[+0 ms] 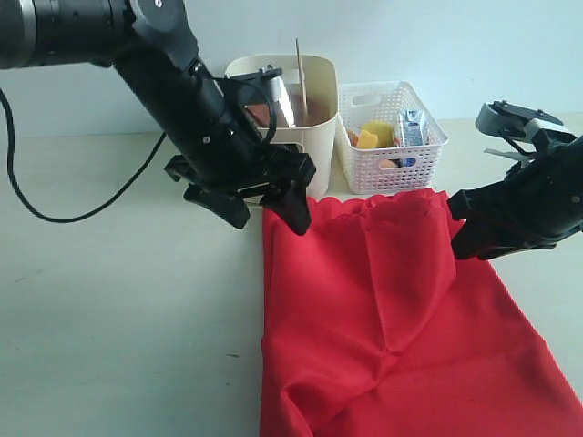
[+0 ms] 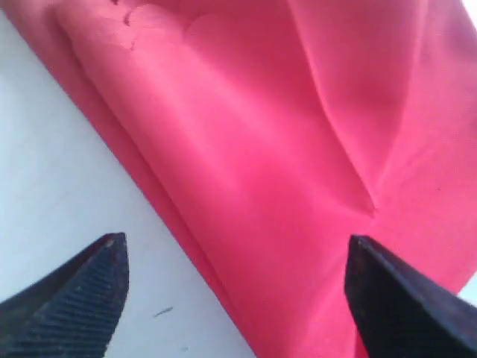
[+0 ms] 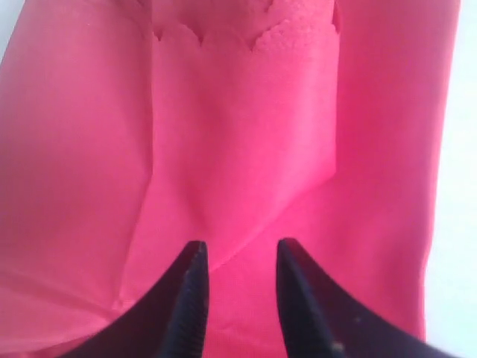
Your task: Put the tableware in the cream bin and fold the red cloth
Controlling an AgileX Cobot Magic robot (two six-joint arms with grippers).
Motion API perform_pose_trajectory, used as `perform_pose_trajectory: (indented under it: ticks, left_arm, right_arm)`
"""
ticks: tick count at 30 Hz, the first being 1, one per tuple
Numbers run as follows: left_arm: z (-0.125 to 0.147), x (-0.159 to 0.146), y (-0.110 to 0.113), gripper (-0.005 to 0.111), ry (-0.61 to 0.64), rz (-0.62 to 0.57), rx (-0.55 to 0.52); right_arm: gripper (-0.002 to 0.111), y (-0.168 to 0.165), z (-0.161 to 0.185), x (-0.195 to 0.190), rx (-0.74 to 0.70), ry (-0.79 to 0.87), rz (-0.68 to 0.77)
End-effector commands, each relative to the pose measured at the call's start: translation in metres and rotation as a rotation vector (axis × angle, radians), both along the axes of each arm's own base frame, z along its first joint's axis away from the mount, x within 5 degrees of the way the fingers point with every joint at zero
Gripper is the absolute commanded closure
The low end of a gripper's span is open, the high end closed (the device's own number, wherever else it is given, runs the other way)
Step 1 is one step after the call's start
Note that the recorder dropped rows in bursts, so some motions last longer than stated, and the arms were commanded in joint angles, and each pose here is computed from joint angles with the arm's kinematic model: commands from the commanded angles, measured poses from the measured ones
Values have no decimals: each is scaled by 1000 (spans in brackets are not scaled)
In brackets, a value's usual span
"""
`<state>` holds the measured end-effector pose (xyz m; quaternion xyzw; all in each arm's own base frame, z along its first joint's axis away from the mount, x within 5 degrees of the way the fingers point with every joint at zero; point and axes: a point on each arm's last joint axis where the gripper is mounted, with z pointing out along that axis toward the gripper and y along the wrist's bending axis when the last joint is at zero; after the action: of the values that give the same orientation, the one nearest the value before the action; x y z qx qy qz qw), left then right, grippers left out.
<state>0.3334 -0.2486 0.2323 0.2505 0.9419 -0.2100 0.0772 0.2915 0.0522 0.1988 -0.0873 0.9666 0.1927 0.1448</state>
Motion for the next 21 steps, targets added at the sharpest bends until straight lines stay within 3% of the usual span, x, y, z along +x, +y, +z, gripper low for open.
perform_pose_trajectory:
  ticks: [1, 10, 21]
  left_arm:
    - [-21, 7, 6, 31, -2, 87, -32]
    - [-60, 13, -11, 31, 110, 89, -177]
    - [-81, 22, -12, 31, 81, 136, -152]
  right_arm:
    - [76, 0, 3, 1, 6, -5, 10]
    - [76, 1, 3, 0, 12, 9, 17]
    - [76, 1, 3, 0, 14, 11, 17]
